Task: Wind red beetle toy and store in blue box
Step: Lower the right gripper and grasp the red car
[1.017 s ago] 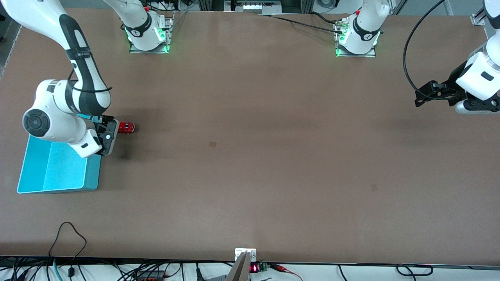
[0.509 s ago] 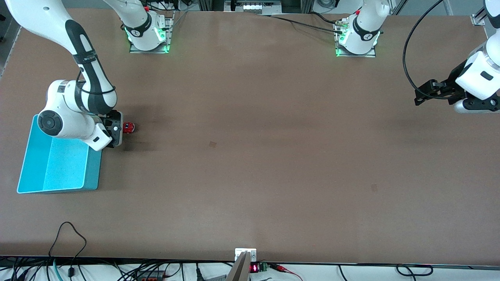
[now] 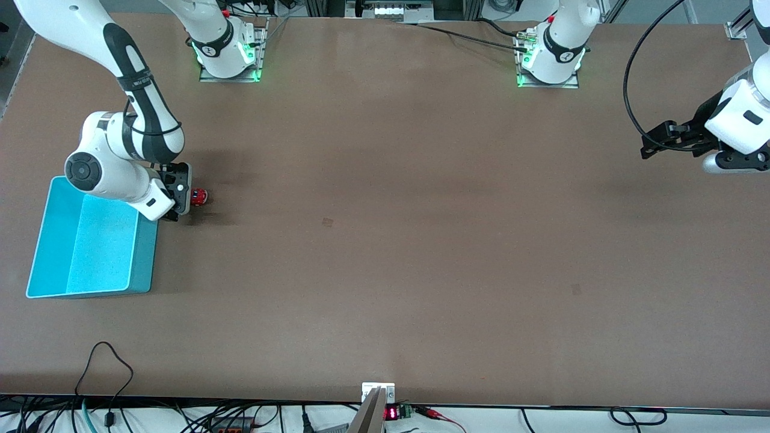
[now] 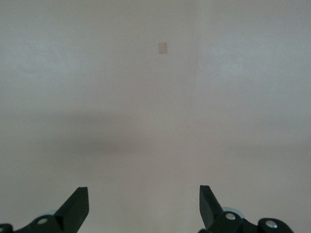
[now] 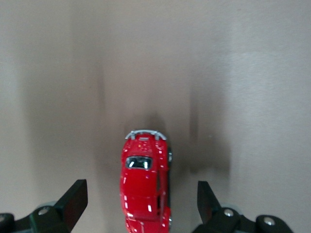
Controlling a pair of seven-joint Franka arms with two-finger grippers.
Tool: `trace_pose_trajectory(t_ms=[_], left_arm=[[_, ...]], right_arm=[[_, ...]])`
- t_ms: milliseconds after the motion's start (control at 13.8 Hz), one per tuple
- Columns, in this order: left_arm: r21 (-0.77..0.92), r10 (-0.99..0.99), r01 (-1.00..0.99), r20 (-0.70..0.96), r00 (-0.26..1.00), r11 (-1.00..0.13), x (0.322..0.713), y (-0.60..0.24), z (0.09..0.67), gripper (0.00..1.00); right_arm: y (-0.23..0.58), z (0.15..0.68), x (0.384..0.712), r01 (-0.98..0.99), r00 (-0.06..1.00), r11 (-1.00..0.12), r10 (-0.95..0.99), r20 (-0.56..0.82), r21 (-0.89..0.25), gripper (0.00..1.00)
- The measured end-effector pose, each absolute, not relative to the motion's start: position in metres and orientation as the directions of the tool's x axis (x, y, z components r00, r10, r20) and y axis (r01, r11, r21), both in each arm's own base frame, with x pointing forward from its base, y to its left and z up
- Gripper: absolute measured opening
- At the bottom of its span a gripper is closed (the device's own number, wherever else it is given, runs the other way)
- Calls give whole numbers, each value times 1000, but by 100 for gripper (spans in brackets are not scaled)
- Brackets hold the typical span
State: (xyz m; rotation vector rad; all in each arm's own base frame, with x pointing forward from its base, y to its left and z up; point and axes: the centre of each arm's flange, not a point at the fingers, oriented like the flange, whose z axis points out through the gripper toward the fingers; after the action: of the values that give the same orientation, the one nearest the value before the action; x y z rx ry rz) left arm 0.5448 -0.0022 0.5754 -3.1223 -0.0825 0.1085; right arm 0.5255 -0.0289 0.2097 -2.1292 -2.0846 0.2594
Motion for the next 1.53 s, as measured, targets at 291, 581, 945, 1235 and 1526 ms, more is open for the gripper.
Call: trace_pose_trajectory(t_ms=[291, 581, 945, 1235, 1526], left_arm=[[-19, 54, 53, -76, 996, -998, 544, -2, 575, 100], [-19, 55, 54, -74, 996, -998, 544, -2, 576, 100], [-18, 55, 54, -71, 996, -998, 544, -2, 577, 100], [-18, 56, 54, -71, 996, -998, 544, -2, 577, 100], [-18, 56, 55, -71, 996, -998, 544, -2, 577, 100]], right_arm=[[-36, 209, 521, 978, -42, 41, 999, -2, -206, 100], [-41, 196, 518, 985, -42, 41, 999, -5, -165, 100], [-40, 182, 515, 988, -46, 44, 999, -8, -147, 100], [-37, 180, 515, 988, -54, 52, 999, -6, -146, 70], [-36, 182, 517, 989, -62, 60, 998, -6, -138, 48]])
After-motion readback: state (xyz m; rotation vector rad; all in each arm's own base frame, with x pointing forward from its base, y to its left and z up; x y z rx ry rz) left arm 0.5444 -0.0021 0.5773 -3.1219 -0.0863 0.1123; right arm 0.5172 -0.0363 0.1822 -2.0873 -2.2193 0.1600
